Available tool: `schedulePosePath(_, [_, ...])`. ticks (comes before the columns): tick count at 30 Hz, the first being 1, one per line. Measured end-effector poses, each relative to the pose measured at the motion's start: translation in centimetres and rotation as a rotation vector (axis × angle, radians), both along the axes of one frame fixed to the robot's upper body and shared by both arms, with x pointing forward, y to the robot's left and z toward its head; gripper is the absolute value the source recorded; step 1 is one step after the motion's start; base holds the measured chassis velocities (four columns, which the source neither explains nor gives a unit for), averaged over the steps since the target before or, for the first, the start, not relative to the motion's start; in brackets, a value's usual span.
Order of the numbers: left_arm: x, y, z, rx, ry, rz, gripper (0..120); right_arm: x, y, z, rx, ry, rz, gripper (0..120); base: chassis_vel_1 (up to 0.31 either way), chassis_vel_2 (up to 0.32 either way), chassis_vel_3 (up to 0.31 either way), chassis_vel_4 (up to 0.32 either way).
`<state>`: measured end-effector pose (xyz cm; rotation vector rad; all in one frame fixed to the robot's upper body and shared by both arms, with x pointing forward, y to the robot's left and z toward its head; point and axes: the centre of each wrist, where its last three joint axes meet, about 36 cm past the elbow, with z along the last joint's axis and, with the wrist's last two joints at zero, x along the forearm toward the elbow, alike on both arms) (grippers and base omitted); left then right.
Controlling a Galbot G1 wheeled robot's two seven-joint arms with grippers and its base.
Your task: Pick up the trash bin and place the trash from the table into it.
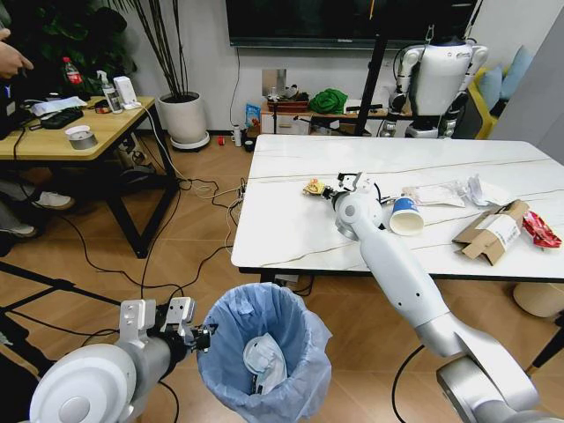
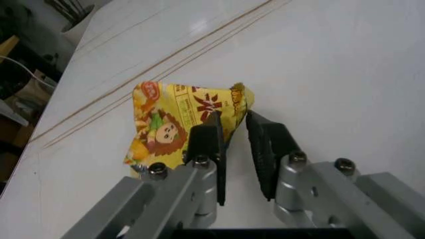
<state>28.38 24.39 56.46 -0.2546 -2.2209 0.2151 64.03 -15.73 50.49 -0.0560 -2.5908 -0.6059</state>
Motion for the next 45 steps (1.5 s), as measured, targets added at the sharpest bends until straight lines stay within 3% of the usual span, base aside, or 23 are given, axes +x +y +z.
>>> schedulePosePath(3, [0.0, 0.0, 0.1, 0.000, -0.004, 0.001, 0, 0.0, 0.1, 0.0, -0.008, -0.002, 0.001, 0, 0.000, 0.000, 0.000, 0.000])
schedulePosePath(12, [0.1, 0.0, 0.1, 0.000, -0.008, 0.002, 0, -0.4, 0.3, -0.3, -0.023, -0.009, 0.011, 0, 0.000, 0.000, 0.000, 0.000])
schedulePosePath(23, [0.1, -0.1, 0.1, -0.010, -0.020, 0.014, 0, -5.4, -1.2, 2.5, 0.050, -0.121, 0.109, 0, 0.000, 0.000, 0.000, 0.000])
schedulePosePath(29, [0.2, 0.0, 0.3, -0.009, -0.032, 0.020, 0, -8.8, -1.3, 5.6, 0.102, -0.215, 0.213, 0, 0.000, 0.000, 0.000, 0.000])
schedulePosePath(34, [0.2, 0.1, 0.3, -0.010, -0.035, 0.023, 0, -12.0, -2.3, 6.9, 0.067, -0.276, 0.308, 0, 0.000, 0.000, 0.000, 0.000])
schedulePosePath(45, [0.3, 0.0, 0.4, -0.018, -0.045, 0.028, 0, -21.1, -1.3, 10.5, 0.073, -0.386, 0.644, 0, 0.000, 0.000, 0.000, 0.000])
